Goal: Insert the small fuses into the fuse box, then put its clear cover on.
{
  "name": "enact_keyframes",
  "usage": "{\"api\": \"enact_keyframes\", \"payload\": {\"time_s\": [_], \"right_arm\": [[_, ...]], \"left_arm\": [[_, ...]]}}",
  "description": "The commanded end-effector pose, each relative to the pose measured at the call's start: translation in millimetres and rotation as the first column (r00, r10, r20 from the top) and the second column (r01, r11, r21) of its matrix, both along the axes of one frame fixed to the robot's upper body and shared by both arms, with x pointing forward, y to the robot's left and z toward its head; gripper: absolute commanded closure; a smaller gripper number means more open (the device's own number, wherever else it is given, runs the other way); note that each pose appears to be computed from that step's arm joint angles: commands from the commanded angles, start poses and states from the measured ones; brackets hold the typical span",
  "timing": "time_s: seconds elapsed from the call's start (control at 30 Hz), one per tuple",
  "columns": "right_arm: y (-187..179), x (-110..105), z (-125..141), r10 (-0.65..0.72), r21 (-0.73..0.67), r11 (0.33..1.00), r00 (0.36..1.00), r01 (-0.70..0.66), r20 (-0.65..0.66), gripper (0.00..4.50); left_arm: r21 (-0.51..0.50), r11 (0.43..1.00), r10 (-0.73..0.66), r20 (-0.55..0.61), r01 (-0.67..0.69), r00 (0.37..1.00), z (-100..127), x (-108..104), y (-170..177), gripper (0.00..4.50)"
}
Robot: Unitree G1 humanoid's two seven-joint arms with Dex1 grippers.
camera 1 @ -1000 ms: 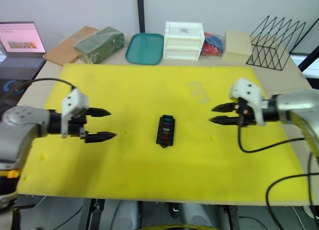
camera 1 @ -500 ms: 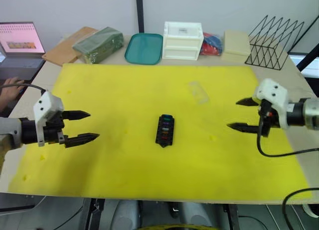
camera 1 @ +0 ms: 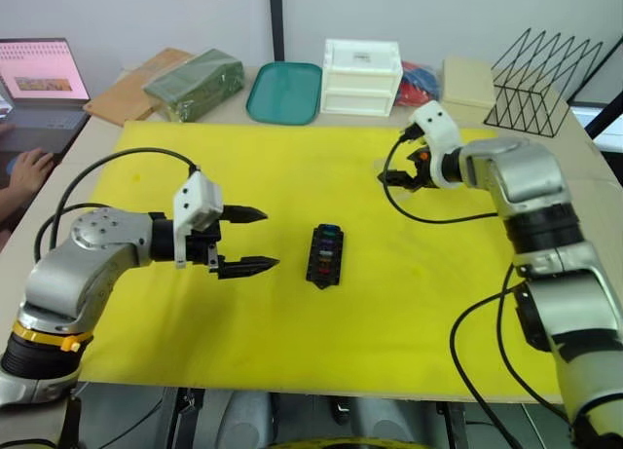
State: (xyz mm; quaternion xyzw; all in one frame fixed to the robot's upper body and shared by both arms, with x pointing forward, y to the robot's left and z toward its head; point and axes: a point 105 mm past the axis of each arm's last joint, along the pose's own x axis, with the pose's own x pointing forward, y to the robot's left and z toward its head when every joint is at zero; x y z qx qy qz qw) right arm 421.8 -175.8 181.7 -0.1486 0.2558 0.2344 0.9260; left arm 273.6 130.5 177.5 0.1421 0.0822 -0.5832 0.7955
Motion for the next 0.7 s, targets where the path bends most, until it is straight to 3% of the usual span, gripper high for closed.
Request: {"api": "enact_keyframes", "payload": {"time_s": [0.03,0.3,0.4,0.6,0.7], "right_arm": [[-4,8,2,-0.049,-0.014,0.999,0.999,0.049,0.008,0.03],[12,12,-21,-0.054,0.015,0.998,0.997,0.055,-0.055,0.03],[13,13,-24,-0.062,0.017,0.998,0.996,0.063,-0.058,0.63],[20,7,-11,-0.014,0.025,1.000,0.999,0.015,-0.035,2.64],[25,2,-1,0.007,0.029,1.000,1.000,-0.006,-0.019,2.62]], "left_arm": [[0.003,1.000,-0.022,0.044,0.021,0.999,6,-5,-7,0.00],[0.000,1.000,-0.010,0.037,0.010,0.999,-3,-12,-12,0.00],[-0.003,1.000,0.020,0.034,-0.020,0.999,-11,-13,-14,0.00],[-0.048,0.993,0.104,-0.013,-0.104,0.995,-27,-24,-29,0.00],[-0.048,0.988,0.145,-0.059,-0.148,0.988,-43,-33,-46,0.00]]}}
